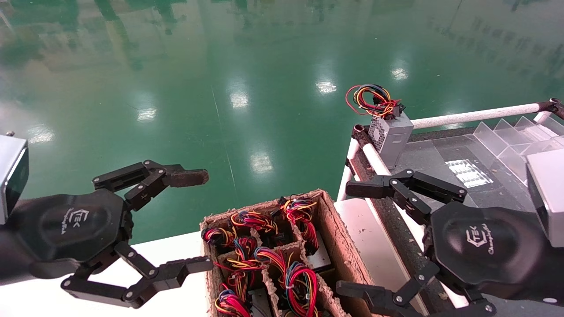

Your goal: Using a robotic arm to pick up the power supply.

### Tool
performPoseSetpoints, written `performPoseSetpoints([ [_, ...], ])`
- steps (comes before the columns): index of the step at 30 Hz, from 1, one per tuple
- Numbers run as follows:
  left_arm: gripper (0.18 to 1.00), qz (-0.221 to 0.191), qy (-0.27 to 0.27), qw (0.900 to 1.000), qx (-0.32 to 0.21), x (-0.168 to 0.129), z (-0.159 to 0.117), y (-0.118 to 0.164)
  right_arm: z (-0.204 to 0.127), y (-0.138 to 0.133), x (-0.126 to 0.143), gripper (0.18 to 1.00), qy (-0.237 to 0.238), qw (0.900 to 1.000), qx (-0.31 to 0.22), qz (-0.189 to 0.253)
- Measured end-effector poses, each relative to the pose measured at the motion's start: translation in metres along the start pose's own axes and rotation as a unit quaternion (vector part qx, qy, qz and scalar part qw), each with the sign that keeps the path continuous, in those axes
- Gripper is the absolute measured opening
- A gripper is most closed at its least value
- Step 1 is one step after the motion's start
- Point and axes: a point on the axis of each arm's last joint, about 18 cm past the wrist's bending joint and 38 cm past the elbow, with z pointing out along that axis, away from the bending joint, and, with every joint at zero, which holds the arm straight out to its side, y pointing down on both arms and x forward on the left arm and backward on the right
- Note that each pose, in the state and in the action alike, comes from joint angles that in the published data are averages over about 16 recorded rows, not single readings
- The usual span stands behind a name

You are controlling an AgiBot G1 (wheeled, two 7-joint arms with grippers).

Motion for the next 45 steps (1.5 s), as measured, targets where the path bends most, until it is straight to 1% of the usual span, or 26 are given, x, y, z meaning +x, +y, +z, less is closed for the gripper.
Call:
performPoseSetpoints([
  [9, 0.999, 0.000, 0.000, 1.0000, 0.000, 0.0000, 0.0000, 0.0000, 0.0000, 0.0000, 0.0000, 1.001, 0.000, 1.000, 0.000, 0.000],
  [15, 0.984, 0.000, 0.000, 1.0000, 0.000, 0.0000, 0.0000, 0.0000, 0.0000, 0.0000, 0.0000, 1.001, 0.000, 1.000, 0.000, 0.000],
  [21, 0.943, 0.000, 0.000, 1.0000, 0.000, 0.0000, 0.0000, 0.0000, 0.0000, 0.0000, 0.0000, 1.001, 0.000, 1.000, 0.000, 0.000],
  [27, 0.865, 0.000, 0.000, 1.0000, 0.000, 0.0000, 0.0000, 0.0000, 0.0000, 0.0000, 0.0000, 1.001, 0.000, 1.000, 0.000, 0.000],
  [33, 0.754, 0.000, 0.000, 1.0000, 0.000, 0.0000, 0.0000, 0.0000, 0.0000, 0.0000, 0.0000, 1.001, 0.000, 1.000, 0.000, 0.000],
  [43, 0.509, 0.000, 0.000, 1.0000, 0.000, 0.0000, 0.0000, 0.0000, 0.0000, 0.0000, 0.0000, 1.001, 0.000, 1.000, 0.000, 0.000],
  [45, 0.474, 0.000, 0.000, 1.0000, 0.000, 0.0000, 0.0000, 0.0000, 0.0000, 0.0000, 0.0000, 1.001, 0.000, 1.000, 0.000, 0.000],
])
